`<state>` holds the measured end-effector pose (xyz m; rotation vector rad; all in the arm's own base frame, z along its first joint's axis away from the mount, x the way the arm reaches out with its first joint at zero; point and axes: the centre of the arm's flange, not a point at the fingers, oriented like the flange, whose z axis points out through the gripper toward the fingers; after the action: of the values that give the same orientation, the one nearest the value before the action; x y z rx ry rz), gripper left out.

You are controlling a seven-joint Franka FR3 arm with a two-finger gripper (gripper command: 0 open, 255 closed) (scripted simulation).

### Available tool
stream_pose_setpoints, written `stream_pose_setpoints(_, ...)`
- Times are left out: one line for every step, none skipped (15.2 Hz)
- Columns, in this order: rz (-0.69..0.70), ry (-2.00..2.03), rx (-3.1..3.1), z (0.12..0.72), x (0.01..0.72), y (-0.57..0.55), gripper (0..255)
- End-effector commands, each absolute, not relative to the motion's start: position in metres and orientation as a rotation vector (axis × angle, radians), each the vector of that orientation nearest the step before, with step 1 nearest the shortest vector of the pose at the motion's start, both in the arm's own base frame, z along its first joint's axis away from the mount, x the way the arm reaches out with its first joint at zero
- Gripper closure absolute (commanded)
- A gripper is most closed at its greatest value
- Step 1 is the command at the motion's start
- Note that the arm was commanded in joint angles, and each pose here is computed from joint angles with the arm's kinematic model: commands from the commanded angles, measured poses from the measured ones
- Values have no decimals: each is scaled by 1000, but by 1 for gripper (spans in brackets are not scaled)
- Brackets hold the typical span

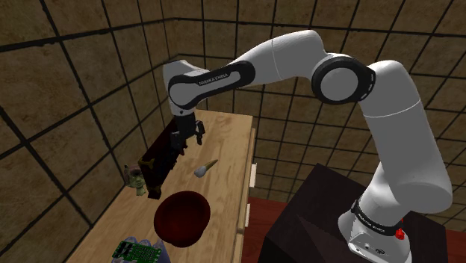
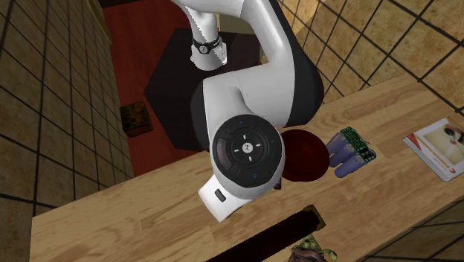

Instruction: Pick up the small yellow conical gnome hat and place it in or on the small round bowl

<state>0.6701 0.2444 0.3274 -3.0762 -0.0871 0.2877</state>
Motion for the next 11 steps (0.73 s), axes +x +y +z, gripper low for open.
stream_pose_setpoints(300, -82, -3072, 316, 680, 252, 0)
stream_pose_setpoints(300, -82, -3072, 311, 679, 252, 0)
stream_pose_setpoints(300, -82, -3072, 305, 678, 252, 0)
stream_pose_setpoints(300, -82, -3072, 300, 676, 252, 0)
stream_pose_setpoints(300, -82, -3072, 295, 675, 253, 0)
stream_pose_setpoints(300, -82, -3072, 290, 674, 253, 0)
stream_pose_setpoints(300, -82, -3072, 285, 673, 253, 0)
stream_pose_setpoints(300, -82, -3072, 277, 672, 253, 0)
stream_pose_setpoints(300, -82, -3072, 277, 672, 253, 0)
stream_pose_setpoints(300, -82, -3072, 277, 672, 253, 0)
stream_pose_setpoints(300, -82, -3072, 277, 672, 253, 0)
